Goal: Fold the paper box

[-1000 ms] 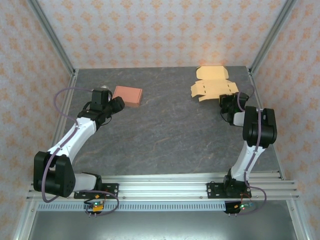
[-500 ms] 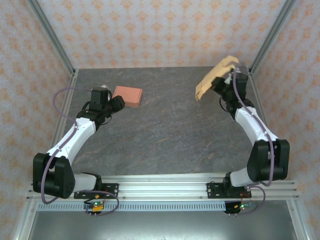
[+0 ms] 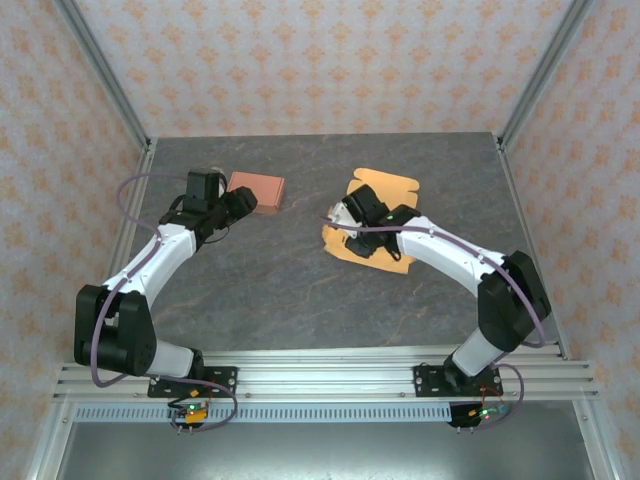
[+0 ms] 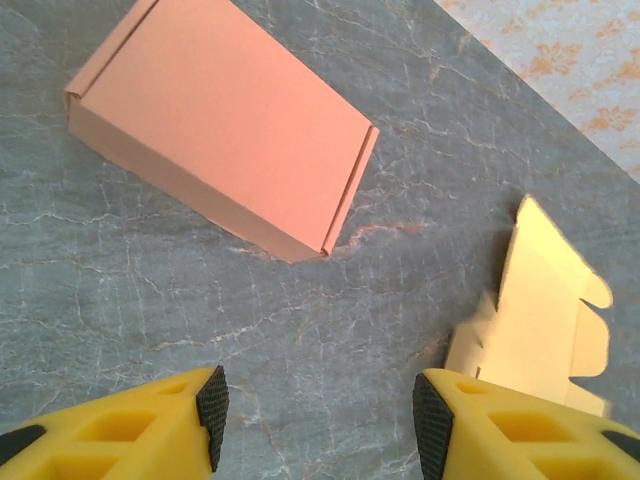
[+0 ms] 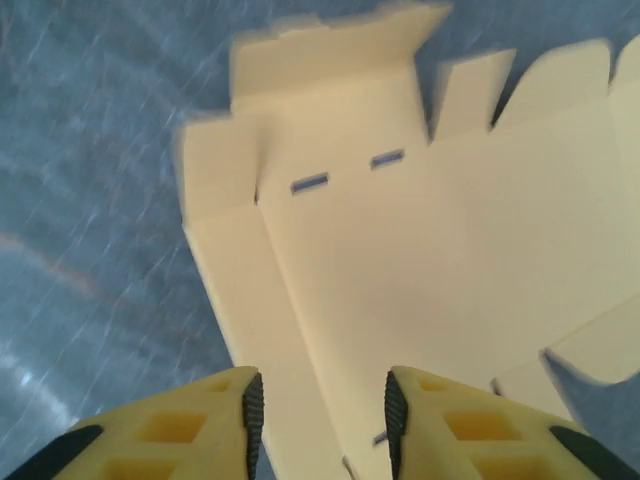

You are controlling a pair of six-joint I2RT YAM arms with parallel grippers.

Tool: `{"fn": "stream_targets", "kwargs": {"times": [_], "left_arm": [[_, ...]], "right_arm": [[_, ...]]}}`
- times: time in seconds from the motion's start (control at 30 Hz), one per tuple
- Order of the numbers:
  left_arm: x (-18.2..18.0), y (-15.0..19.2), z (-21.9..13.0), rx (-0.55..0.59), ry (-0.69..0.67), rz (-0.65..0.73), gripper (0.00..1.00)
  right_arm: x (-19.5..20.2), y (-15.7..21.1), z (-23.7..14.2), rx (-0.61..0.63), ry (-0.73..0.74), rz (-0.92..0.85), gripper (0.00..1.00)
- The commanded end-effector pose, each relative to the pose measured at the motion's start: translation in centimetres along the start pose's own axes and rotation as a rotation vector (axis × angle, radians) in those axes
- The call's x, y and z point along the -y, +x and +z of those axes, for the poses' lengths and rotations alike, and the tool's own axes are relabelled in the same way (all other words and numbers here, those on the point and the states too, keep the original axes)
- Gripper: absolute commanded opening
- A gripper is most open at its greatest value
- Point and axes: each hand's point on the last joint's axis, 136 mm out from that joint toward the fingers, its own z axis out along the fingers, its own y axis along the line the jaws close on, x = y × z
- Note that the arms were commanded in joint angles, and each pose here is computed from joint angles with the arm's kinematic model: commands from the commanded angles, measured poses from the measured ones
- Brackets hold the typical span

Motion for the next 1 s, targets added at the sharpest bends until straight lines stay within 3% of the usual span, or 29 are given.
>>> {"fn": "stream_targets", "kwargs": {"times": [0.0, 0.1, 0.17, 0.27, 0.33, 0.6, 0.8, 0.87, 0.97], "left_arm": [[1.0, -0.4, -0.5, -0.01, 0.047, 0.008, 0.55], [1.8, 0.6, 0.8, -0.06, 0.116, 0.013, 0.56], [2.7, 1.8, 2.0, -0.119, 0.167, -0.009, 0.56], [4.2, 4.2, 3.2, -0.18, 0.193, 0.066, 0.56], [4.8, 5.2, 3.5, -0.2, 0.177, 0.124, 0.56], [4.8, 5.5, 4.1, -0.216, 0.136, 0.159, 0.55], [4.9, 4.7, 4.0, -0.206, 0.113, 0.18, 0.55], [5.1, 4.4, 3.8, -0.199, 0.113, 0.178, 0.55], [5.4, 3.9, 3.2, -0.18, 0.122, 0.18, 0.55]], "right_arm": [[0.4, -1.2, -4.0, 0.136, -0.054, 0.05, 0.42], [4.0, -2.6, -5.7, 0.29, -0.012, 0.302, 0.53], [8.8, -1.5, -5.9, 0.327, 0.079, 0.638, 0.58], [13.1, 4.6, -4.2, 0.265, 0.104, 1.186, 0.59], [13.0, 8.1, -2.7, 0.22, 0.086, 1.37, 0.58], [9.1, 13.3, 0.8, -0.061, 0.048, 1.369, 0.59], [9.1, 15.7, 4.3, -0.205, 0.112, 1.322, 0.56], [9.3, 15.8, 5.2, -0.227, 0.112, 1.291, 0.5], [10.3, 15.3, 5.6, -0.217, 0.115, 1.22, 0.25]]}}
